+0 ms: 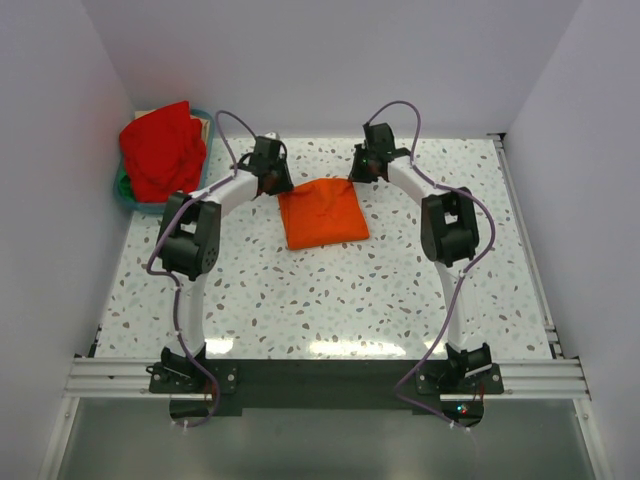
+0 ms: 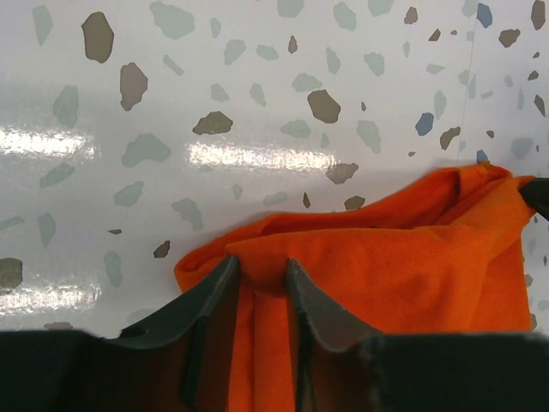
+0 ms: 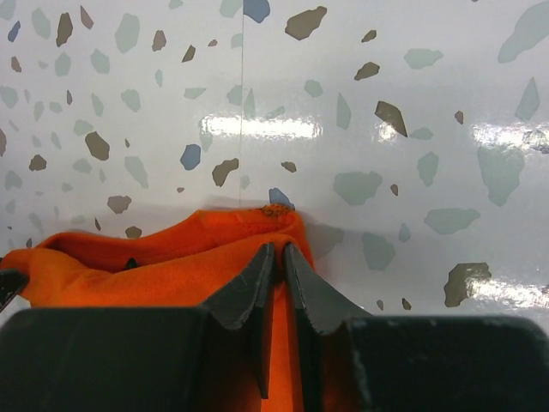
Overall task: Fold and stack the t-shirts
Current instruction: Fold the tshirt
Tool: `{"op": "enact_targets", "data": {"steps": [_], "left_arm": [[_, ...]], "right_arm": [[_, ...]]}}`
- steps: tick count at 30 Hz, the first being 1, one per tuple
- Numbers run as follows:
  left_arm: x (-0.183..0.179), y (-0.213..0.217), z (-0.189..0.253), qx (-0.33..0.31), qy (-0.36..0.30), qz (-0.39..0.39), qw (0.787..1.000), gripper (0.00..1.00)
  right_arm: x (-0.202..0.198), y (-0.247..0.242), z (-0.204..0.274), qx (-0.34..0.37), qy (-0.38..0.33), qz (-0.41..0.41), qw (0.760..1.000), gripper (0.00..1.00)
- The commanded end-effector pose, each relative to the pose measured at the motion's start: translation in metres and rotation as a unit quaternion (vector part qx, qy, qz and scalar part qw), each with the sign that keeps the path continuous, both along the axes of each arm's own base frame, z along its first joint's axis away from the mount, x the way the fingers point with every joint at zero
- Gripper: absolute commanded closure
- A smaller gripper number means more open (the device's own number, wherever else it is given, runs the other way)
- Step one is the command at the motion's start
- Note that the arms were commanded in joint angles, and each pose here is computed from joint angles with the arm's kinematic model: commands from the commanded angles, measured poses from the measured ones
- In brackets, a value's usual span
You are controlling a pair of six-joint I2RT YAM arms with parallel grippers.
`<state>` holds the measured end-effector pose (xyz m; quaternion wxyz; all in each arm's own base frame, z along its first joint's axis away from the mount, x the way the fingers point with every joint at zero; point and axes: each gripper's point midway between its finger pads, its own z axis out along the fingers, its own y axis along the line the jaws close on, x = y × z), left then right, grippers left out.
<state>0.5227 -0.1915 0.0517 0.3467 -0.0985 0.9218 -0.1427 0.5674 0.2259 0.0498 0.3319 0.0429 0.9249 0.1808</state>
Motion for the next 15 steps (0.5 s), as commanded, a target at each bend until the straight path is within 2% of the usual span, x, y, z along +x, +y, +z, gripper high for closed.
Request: {"op": "enact_targets", "data": {"steps": [1,2,3,6,15], "left_arm": [[0.011,-0.011,0.036,-0.031,-0.045,-0.002,0.999,0.71],[0.011,-0.011,0.037,-0.033,-0.046,0.000,0.998,0.76],[0.011,-0.011,0.039,-0.034,-0.047,0.000,0.998,0.87],[0.007,-0.007,0.050,-0.032,-0.058,0.005,0.998,0.99],[0.002,0.024,0.073,-0.027,-0.069,0.038,0.997,1.00]], "right_arm": [[0.010,0.005,0.015,0.011,-0.021,-0.001,1.000,0.87],[0.010,0.004,0.016,0.012,-0.020,-0.002,1.000,0.90],[0.011,0.004,0.019,0.014,-0.023,-0.003,1.000,0.92],[0.010,0.000,0.027,0.019,-0.029,-0.009,0.999,0.96],[0.012,-0.016,0.065,0.026,-0.064,-0.031,0.997,1.00]]}}
